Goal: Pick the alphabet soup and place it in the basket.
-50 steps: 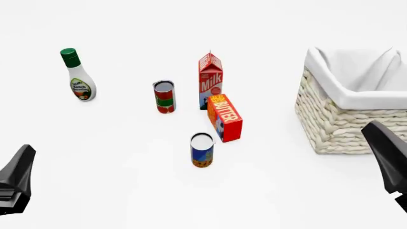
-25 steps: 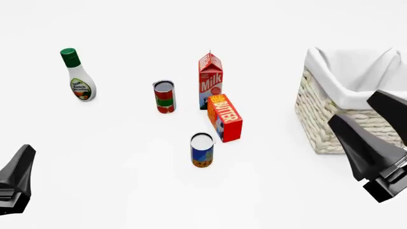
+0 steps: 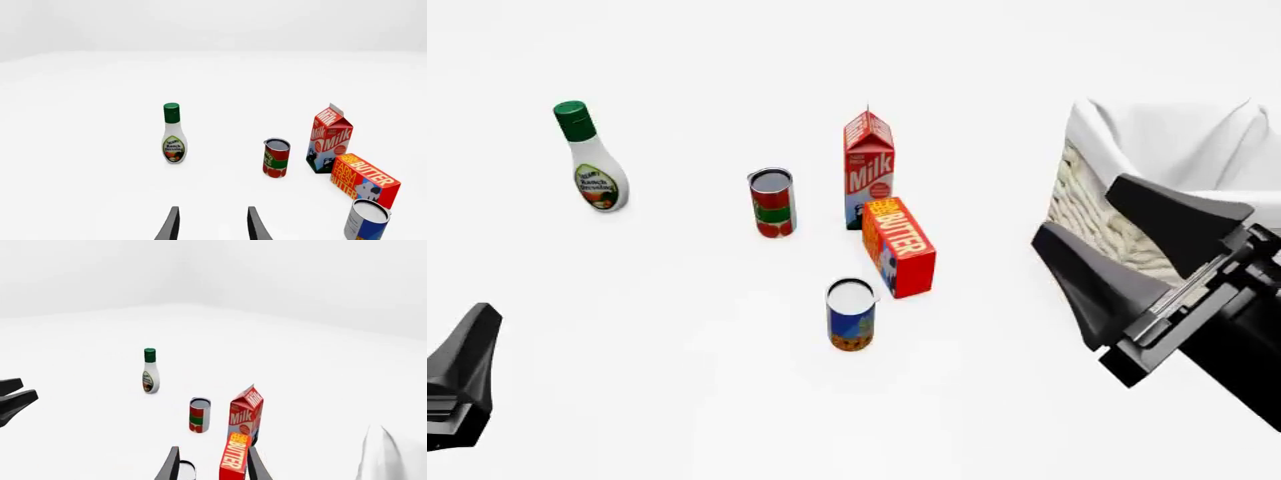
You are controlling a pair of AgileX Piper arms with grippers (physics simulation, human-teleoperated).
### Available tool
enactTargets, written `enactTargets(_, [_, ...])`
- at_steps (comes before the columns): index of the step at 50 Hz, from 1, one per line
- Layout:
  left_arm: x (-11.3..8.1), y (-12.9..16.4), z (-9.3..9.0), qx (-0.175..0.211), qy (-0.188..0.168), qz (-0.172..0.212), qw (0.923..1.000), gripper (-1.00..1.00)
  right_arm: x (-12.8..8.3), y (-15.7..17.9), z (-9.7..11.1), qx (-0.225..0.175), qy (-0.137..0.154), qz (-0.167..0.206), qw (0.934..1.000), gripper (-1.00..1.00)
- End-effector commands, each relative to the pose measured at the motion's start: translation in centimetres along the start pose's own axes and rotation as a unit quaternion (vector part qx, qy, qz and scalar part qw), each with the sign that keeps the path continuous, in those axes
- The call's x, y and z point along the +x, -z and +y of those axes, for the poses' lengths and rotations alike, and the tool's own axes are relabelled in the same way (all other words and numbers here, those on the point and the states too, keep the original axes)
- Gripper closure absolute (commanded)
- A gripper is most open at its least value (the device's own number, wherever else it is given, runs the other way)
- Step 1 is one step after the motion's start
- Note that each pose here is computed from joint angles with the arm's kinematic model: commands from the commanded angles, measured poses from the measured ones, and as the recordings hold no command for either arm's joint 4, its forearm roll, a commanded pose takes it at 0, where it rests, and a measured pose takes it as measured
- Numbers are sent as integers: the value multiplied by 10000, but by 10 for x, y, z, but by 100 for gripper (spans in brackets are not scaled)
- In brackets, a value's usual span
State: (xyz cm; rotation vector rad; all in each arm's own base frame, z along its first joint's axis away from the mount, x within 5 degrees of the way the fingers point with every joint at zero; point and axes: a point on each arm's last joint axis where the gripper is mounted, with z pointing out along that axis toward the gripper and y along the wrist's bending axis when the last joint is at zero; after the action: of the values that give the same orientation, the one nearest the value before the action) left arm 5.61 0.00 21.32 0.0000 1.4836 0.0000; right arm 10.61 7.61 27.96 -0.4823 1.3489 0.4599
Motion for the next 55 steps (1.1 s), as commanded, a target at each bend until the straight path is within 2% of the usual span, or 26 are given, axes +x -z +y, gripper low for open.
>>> enactTargets(1, [0, 0, 0, 0, 0, 0, 10000, -100, 5, -19, 6, -191, -37, 38, 9998, -100])
enactTargets(38, [0, 0, 0, 0, 0, 0, 10000, -100, 21, -55, 25, -621, -209, 158, 9977, -100])
enactTargets(55, [0, 0, 0, 0, 0, 0, 10000, -100, 48, -77, 31, -649, -375, 411, 9963, -100])
